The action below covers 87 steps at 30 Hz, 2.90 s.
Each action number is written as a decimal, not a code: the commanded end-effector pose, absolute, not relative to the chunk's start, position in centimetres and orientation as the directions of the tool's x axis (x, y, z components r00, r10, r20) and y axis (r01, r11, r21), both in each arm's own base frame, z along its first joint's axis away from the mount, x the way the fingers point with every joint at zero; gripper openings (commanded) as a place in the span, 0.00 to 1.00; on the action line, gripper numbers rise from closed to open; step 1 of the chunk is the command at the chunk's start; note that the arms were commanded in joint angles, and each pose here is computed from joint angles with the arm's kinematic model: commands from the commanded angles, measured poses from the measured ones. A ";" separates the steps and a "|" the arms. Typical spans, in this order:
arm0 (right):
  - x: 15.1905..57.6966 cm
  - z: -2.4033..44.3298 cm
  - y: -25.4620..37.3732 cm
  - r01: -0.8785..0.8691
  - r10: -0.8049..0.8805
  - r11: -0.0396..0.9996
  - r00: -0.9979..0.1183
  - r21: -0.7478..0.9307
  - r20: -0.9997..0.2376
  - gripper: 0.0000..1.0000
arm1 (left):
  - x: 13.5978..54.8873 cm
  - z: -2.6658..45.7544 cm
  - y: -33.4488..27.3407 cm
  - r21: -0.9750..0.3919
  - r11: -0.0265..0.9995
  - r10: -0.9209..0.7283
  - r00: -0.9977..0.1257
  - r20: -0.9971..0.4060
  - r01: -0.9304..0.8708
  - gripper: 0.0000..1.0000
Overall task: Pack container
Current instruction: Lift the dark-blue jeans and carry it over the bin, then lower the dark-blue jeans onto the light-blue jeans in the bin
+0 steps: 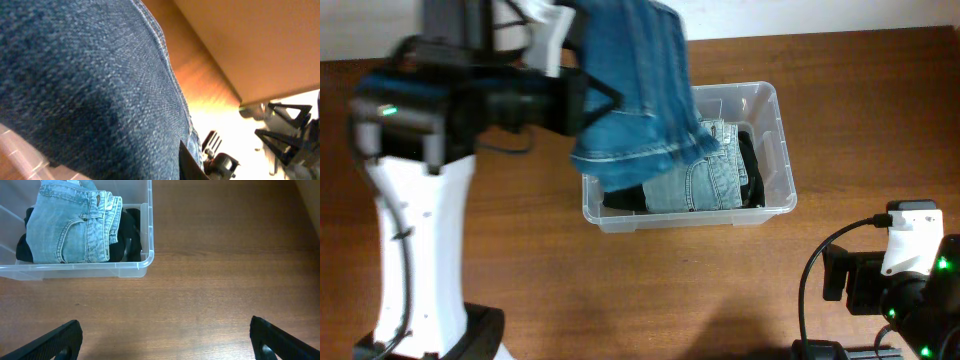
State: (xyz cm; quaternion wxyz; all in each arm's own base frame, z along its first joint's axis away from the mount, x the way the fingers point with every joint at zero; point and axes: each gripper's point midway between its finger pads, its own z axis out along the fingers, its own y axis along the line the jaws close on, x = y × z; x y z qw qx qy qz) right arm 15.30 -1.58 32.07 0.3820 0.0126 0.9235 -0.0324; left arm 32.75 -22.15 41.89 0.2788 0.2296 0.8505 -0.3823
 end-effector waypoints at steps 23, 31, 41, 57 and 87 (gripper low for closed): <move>15.2 32.5 -1.6 0.051 -0.007 0.997 -0.695 -0.059 -0.719 0.98 | 39.0 20.2 -32.2 -0.468 0.825 0.235 -0.946 -0.223 0.316 0.02; 15.2 32.5 -1.6 0.051 -0.007 0.997 -0.695 -0.059 -0.719 0.98 | 39.5 17.7 -26.7 -0.198 0.964 0.143 -0.975 -0.169 0.176 0.37; 15.2 32.5 -1.6 0.051 -0.007 0.997 -0.695 -0.059 -0.719 0.98 | 39.4 17.5 -25.6 -0.139 0.972 0.167 -0.972 -0.165 0.190 0.99; 15.2 32.5 -1.6 0.051 -0.007 0.997 -0.695 -0.059 -0.719 0.98 | 46.9 24.4 -28.8 -0.187 0.947 0.120 -0.826 -0.550 0.262 0.40; 15.2 32.5 -1.6 0.051 -0.007 0.997 -0.695 -0.059 -0.719 0.98 | 45.6 19.9 -29.0 -0.131 0.959 0.175 -0.891 -0.418 0.250 0.36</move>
